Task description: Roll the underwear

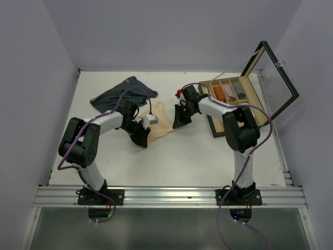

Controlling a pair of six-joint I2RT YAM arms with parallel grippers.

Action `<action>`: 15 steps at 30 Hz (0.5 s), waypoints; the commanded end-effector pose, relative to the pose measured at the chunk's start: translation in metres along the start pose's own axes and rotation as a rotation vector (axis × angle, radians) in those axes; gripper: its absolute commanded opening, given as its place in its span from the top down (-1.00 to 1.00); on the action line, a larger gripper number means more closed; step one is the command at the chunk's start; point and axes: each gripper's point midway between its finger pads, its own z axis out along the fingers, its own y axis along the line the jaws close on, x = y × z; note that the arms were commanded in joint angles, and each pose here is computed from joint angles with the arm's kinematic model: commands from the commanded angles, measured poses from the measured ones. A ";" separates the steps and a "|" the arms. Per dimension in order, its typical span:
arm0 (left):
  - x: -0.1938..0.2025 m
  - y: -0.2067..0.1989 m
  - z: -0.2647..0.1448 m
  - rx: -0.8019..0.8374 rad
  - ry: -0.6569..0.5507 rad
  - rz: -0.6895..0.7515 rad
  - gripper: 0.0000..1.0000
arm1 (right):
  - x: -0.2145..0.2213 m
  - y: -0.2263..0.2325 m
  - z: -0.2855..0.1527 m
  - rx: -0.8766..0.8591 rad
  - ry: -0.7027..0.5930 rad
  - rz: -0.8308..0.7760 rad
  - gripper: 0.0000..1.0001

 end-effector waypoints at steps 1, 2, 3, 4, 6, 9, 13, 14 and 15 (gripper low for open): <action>0.042 0.000 0.002 -0.019 0.143 -0.039 0.39 | -0.006 -0.006 0.009 0.013 -0.017 -0.024 1.00; 0.042 0.000 0.002 -0.017 0.145 -0.037 0.38 | -0.010 -0.008 0.015 0.016 -0.019 -0.025 1.00; 0.043 0.000 0.001 -0.017 0.145 -0.031 0.38 | -0.012 -0.008 0.016 0.015 -0.022 -0.022 1.00; 0.045 -0.002 0.000 -0.015 0.151 -0.028 0.38 | -0.015 -0.007 0.018 0.013 -0.026 -0.020 1.00; 0.047 -0.003 -0.001 -0.014 0.158 -0.013 0.38 | -0.018 -0.010 0.021 0.023 -0.035 -0.027 1.00; 0.052 -0.008 -0.005 0.002 0.171 0.027 0.36 | -0.017 -0.014 0.021 0.043 -0.034 -0.038 1.00; 0.060 -0.014 -0.009 0.015 0.183 0.077 0.24 | -0.016 -0.004 0.014 -0.002 -0.032 -0.061 1.00; 0.059 -0.015 -0.010 0.018 0.179 0.103 0.21 | -0.018 0.009 0.004 -0.050 -0.033 -0.080 0.76; 0.053 -0.016 -0.016 0.013 0.165 0.126 0.18 | -0.019 0.017 -0.003 -0.076 -0.034 -0.116 0.68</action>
